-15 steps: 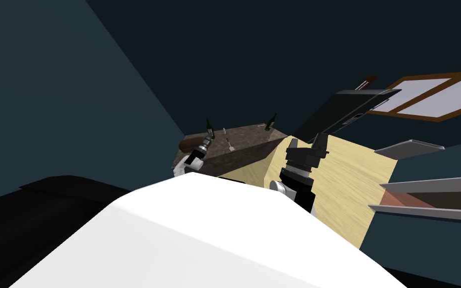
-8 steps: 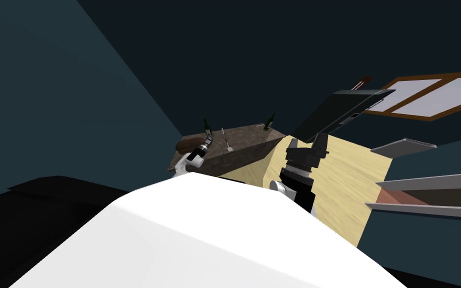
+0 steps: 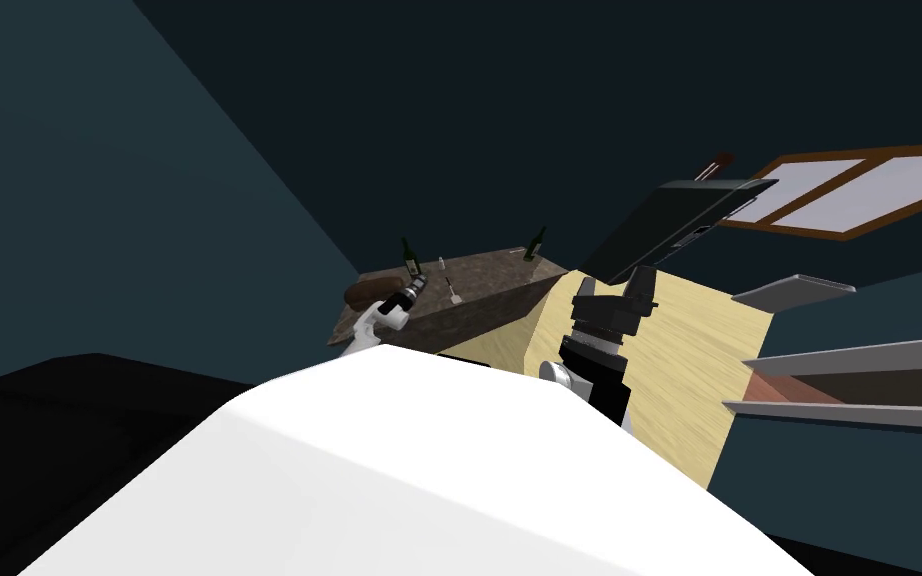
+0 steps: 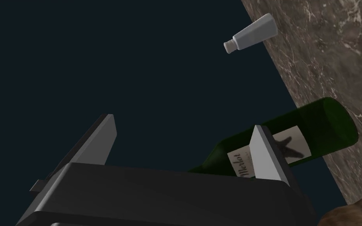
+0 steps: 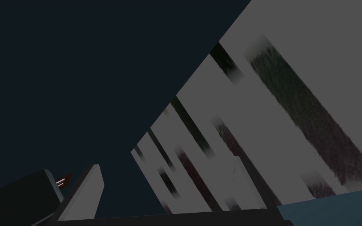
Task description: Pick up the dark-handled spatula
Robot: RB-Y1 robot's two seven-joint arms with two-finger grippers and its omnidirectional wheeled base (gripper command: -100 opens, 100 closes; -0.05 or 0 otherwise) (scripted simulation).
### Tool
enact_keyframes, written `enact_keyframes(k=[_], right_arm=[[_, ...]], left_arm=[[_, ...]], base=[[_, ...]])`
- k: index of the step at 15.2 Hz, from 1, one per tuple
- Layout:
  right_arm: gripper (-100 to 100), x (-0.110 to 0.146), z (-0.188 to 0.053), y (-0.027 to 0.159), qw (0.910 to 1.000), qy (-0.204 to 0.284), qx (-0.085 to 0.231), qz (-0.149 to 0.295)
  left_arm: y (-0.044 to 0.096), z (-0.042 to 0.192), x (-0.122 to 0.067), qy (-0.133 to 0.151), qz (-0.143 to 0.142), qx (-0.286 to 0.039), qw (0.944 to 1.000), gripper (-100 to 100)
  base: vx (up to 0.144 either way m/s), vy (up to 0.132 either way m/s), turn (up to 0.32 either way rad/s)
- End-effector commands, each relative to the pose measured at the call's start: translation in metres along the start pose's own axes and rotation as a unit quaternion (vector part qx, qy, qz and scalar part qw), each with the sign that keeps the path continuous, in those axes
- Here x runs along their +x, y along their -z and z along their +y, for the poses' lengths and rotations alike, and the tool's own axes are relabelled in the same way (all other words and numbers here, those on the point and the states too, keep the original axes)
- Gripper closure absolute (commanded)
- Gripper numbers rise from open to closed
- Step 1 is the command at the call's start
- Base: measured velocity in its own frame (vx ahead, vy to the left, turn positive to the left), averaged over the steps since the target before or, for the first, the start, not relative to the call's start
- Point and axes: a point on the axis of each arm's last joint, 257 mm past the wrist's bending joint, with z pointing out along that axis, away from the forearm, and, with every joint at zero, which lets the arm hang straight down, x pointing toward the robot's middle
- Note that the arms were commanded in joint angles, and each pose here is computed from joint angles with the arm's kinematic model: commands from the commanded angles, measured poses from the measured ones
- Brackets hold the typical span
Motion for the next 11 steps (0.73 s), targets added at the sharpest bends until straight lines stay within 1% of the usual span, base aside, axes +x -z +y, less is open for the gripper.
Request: enact_keyframes(k=[1,2,3,5,6,8,9,10,11], right_arm=[[0,0.000,0.000,0.000,1.0000,0.000,0.000,0.000],[0,0.000,0.000,0.000,1.0000,0.000,0.000,0.000],[0,0.000,0.000,0.000,1.0000,0.000,0.000,0.000],[0,0.000,0.000,0.000,1.0000,0.000,0.000,0.000],[0,0.000,0.000,0.000,1.0000,0.000,0.000,0.000],[0,0.000,0.000,0.000,1.0000,0.000,0.000,0.000],[0,0.000,0.000,0.000,1.0000,0.000,0.000,0.000],[0,0.000,0.000,0.000,1.0000,0.000,0.000,0.000],[0,0.000,0.000,0.000,1.0000,0.000,0.000,0.000]], left_arm=[[-0.002,0.012,0.002,-0.005,0.006,-0.023,0.9997,-100],[-0.002,0.012,0.002,-0.005,0.006,-0.024,0.9997,-100],[-0.009,0.017,0.002,-0.019,0.013,-0.038,0.9990,-100],[-0.008,0.026,0.004,-0.019,0.017,-0.055,0.9982,-100],[-0.015,0.028,0.003,-0.032,0.022,-0.062,0.9973,-100],[-0.013,0.039,0.005,-0.032,0.027,-0.084,0.9956,-100],[-0.013,0.040,0.006,-0.032,0.028,-0.085,0.9955,-100],[-0.019,0.044,0.005,-0.045,0.035,-0.097,0.9937,-100],[-0.018,0.048,0.006,-0.045,0.037,-0.105,0.9928,-100]], base=[[0.028,-0.030,-0.012],[0.021,-0.013,0.005],[0.026,-0.023,-0.029],[0.027,-0.027,-0.031],[0.035,-0.038,-0.041],[0.035,-0.038,-0.025],[0.016,-0.016,0.005],[0.027,-0.028,-0.028],[0.036,-0.035,-0.044]])
